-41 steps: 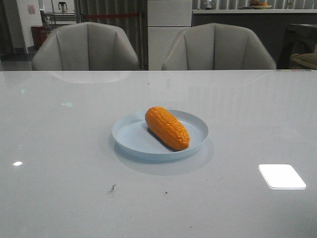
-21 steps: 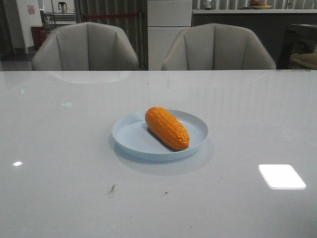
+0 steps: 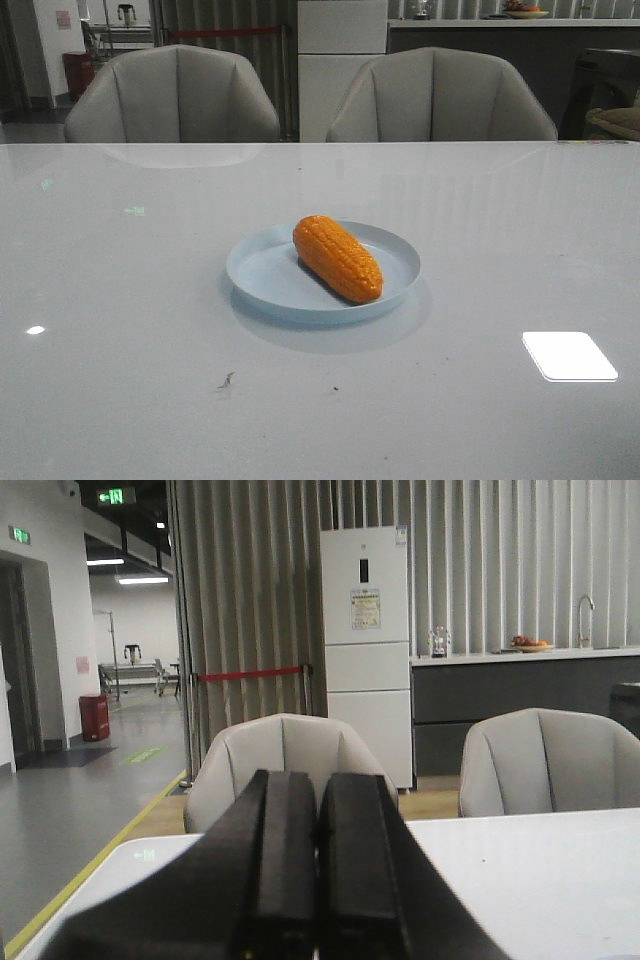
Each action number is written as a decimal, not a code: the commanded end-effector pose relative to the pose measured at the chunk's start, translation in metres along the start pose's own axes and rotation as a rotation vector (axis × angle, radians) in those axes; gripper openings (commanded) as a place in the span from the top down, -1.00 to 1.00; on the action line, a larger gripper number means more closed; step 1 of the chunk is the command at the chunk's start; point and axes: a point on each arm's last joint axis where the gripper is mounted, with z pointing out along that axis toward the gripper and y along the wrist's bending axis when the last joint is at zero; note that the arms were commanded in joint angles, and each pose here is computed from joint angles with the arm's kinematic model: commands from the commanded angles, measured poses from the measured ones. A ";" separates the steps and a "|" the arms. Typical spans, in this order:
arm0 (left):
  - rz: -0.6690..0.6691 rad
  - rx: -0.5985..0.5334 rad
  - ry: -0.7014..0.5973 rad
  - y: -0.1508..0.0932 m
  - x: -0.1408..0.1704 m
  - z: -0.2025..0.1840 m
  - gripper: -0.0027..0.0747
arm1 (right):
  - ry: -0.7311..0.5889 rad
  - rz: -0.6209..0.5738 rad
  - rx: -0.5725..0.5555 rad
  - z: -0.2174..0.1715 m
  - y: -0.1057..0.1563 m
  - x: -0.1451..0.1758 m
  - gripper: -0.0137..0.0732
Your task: Place corn on plate with both arms
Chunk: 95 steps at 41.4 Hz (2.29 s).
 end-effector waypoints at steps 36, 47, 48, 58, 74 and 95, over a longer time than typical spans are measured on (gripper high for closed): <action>-0.008 -0.018 0.161 -0.005 0.079 -0.008 0.68 | -0.090 0.003 0.017 -0.003 -0.001 -0.014 -0.75; -0.008 -0.018 0.161 -0.005 0.079 -0.008 0.68 | -0.090 0.003 0.017 -0.003 -0.001 -0.014 -0.75; -0.008 -0.018 0.161 -0.005 0.079 -0.008 0.68 | -0.090 0.003 0.017 -0.003 -0.001 -0.014 -0.75; -0.008 -0.018 0.161 -0.005 0.079 -0.008 0.68 | -0.099 0.002 0.018 -0.004 -0.001 -0.014 -0.75; -0.008 -0.018 0.161 -0.005 0.079 -0.008 0.68 | -0.402 -0.134 -0.137 -0.046 0.007 -0.014 -0.15; -0.008 -0.018 0.161 -0.005 0.079 -0.008 0.68 | -0.685 -0.171 -0.091 -0.085 -0.002 0.001 0.55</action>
